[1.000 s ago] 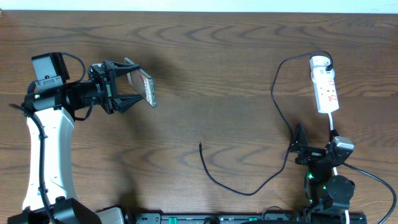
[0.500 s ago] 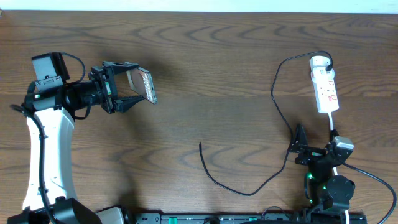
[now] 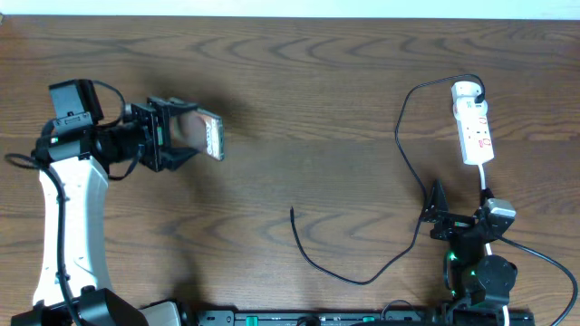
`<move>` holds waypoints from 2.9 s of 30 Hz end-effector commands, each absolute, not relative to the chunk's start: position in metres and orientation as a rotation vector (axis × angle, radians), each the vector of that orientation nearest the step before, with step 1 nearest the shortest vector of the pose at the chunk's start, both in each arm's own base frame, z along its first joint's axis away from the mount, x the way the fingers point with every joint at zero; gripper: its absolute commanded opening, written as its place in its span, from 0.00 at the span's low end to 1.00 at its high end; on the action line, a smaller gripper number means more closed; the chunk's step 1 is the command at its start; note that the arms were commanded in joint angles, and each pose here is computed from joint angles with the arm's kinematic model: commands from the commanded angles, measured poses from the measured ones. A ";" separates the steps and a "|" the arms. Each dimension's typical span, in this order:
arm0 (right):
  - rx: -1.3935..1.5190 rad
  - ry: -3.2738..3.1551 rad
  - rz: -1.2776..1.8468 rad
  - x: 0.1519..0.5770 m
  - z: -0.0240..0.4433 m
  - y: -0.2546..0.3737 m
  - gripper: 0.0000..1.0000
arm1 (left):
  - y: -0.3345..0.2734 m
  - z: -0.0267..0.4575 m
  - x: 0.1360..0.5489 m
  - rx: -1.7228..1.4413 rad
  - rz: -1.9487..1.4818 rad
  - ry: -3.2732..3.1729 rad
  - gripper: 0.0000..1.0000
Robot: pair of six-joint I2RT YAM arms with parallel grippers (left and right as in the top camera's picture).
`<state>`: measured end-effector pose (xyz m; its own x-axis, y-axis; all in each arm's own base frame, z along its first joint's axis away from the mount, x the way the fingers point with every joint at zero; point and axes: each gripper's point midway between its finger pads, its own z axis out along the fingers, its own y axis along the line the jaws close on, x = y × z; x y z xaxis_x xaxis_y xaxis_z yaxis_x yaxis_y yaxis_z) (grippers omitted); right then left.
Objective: Plug charger to phone and switch on socket
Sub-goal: 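Lift the phone with the left gripper and tilt it upright, then move the right gripper to the phone's edge held by the left gripper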
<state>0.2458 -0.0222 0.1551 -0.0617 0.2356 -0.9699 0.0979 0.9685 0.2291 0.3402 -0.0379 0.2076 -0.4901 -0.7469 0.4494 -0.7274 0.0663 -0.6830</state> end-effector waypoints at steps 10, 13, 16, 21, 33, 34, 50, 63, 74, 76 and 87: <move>0.244 1.642 0.114 0.246 0.154 -0.020 0.99 | 0.025 0.159 0.321 -1.757 -0.748 2.286 0.07; 0.244 1.624 0.118 0.246 0.158 -0.020 0.99 | 0.028 0.157 0.319 -1.769 -0.714 2.287 0.07; 0.247 1.632 0.141 0.246 0.156 -0.018 0.99 | 0.028 0.155 0.318 -1.777 -0.708 2.292 0.07; 0.220 1.594 0.260 0.247 0.167 -0.002 0.99 | 0.027 0.152 0.318 -1.798 -0.706 2.295 0.07; 0.041 1.484 0.535 0.238 0.258 0.043 0.99 | 0.006 0.139 0.331 -1.778 -0.719 2.349 0.07; 0.022 1.515 0.564 0.242 0.264 0.048 0.99 | 0.003 0.138 0.333 -1.763 -0.722 2.358 0.07; -0.799 1.679 1.624 0.310 0.284 0.171 0.99 | -0.005 0.139 0.345 -1.722 -0.739 2.345 0.07; -0.244 2.036 1.832 0.383 0.195 0.265 0.96 | -0.001 0.138 0.346 -1.758 -0.712 2.316 0.07; -0.268 2.082 1.803 0.347 0.186 0.347 0.91 | -0.010 0.136 0.345 -1.808 -0.695 2.302 0.07; -0.269 2.086 1.790 0.340 0.184 0.360 0.88 | -0.016 0.136 0.344 -1.844 -0.704 2.289 0.07; -0.288 2.099 1.772 0.317 0.181 0.392 0.88 | -0.043 0.136 0.342 -1.960 -0.735 2.258 0.07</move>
<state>0.3138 0.3857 0.1775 -0.9140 0.0580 -0.4016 -0.3869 0.1735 0.9057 0.3415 -0.0351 0.1326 -0.2171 -0.9464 0.2393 -0.9129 0.1100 -0.3931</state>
